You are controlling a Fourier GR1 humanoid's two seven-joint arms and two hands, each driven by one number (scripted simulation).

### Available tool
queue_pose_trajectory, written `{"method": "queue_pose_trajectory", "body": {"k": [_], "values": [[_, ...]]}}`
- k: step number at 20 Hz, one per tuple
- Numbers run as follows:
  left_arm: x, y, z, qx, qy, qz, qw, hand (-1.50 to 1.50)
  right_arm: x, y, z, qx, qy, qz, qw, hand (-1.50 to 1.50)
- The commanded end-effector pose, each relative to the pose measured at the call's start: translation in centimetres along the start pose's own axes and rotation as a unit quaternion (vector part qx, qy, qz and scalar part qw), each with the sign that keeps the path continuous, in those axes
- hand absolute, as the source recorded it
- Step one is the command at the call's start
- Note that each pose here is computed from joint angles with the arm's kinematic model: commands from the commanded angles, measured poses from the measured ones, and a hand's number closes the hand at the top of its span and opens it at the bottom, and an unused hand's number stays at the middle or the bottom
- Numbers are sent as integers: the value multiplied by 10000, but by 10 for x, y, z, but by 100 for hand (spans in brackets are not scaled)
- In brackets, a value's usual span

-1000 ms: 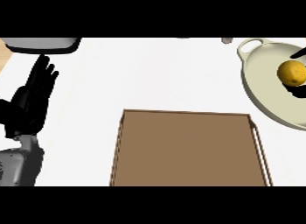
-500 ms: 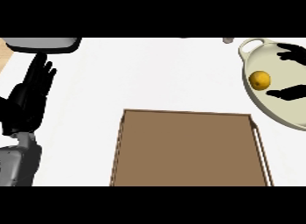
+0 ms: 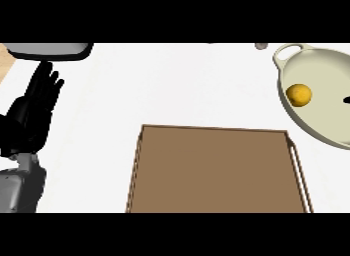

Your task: Pick the lemon from the tray and place it in the pot

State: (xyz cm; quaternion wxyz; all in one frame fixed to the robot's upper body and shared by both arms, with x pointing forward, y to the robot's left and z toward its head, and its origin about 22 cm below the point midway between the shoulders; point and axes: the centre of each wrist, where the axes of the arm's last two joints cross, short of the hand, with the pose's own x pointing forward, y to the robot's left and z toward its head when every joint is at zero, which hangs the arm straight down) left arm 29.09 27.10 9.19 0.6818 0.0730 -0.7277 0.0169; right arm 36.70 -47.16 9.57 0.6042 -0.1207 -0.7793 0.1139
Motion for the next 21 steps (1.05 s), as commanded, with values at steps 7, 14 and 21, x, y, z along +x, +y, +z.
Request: {"method": "queue_pose_trajectory", "body": {"k": [7,14,21], "values": [[4,-8,3,-76,42,61,9999,0,17,-83,49,-118,7,-368,9993,-150],[-10,-12,6,5,30,30,10000,0,34,-117,71,131,127,-323,9993,-150],[6,-3,0,-63,-132,54,9999,0,22,-112,78,-40,112,-300,9995,-150]]}}
